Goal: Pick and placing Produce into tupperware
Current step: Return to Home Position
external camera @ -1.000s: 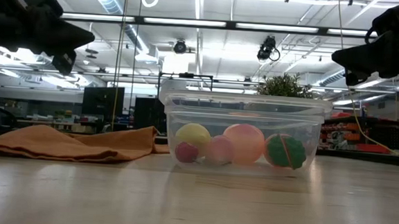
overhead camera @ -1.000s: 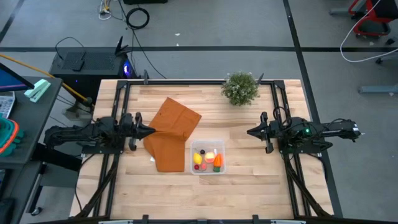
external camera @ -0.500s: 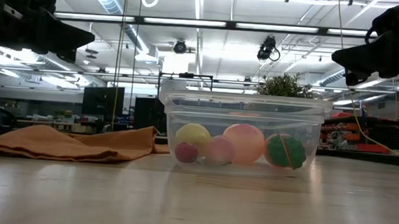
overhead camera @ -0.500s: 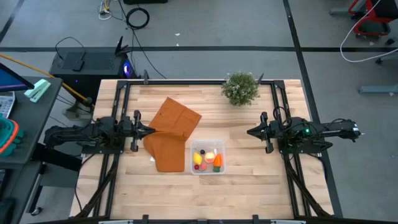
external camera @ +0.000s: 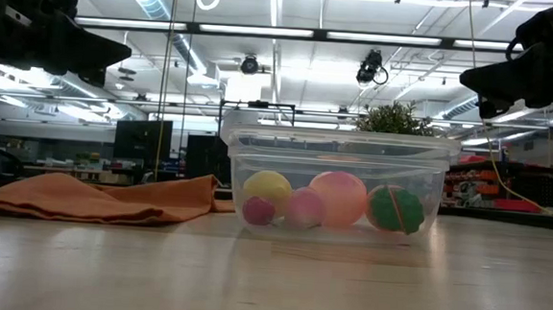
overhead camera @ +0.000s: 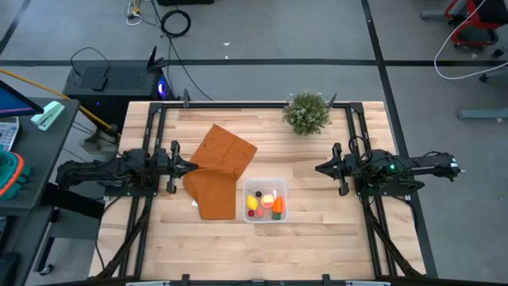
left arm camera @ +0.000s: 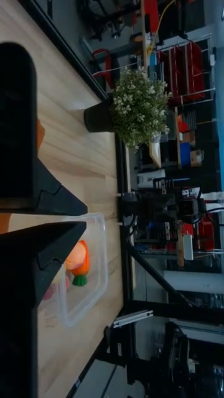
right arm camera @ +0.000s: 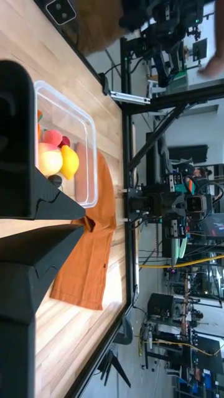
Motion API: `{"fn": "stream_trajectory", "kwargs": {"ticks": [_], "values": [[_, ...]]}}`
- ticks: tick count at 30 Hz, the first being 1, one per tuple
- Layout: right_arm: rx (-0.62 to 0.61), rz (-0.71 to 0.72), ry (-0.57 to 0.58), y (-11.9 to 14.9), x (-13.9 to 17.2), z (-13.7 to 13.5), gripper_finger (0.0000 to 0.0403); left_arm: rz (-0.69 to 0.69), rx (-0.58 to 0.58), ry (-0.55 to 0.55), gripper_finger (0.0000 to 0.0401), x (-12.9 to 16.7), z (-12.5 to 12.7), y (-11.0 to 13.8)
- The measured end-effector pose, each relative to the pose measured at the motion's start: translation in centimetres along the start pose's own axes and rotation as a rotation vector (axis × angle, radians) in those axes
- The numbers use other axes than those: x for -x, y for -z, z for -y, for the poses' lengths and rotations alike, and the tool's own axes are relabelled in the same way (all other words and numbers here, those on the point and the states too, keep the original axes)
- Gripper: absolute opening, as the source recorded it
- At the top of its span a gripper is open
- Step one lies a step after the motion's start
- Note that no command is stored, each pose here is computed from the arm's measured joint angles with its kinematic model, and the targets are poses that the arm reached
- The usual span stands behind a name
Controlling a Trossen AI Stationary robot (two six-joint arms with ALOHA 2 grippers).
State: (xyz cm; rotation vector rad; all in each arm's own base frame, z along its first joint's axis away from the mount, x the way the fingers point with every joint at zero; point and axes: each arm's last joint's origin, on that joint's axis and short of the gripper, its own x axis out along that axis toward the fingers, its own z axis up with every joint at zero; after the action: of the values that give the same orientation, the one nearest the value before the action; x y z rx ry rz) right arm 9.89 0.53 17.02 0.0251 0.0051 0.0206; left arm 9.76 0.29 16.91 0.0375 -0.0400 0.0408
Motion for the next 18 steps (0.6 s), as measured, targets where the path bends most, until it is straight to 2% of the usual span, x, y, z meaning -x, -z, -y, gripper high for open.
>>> {"fn": "stream_trajectory", "kwargs": {"ticks": [11,18], "values": [[0.0,0.0,0.0,-0.01,0.0,0.0,0.0,0.0,0.0,0.0,0.0023,0.0,0.0,0.0],[0.0,0.0,0.0,-0.01,0.0,0.0,0.0,0.0,0.0,0.0,0.0033,0.0,0.0,0.0]]}}
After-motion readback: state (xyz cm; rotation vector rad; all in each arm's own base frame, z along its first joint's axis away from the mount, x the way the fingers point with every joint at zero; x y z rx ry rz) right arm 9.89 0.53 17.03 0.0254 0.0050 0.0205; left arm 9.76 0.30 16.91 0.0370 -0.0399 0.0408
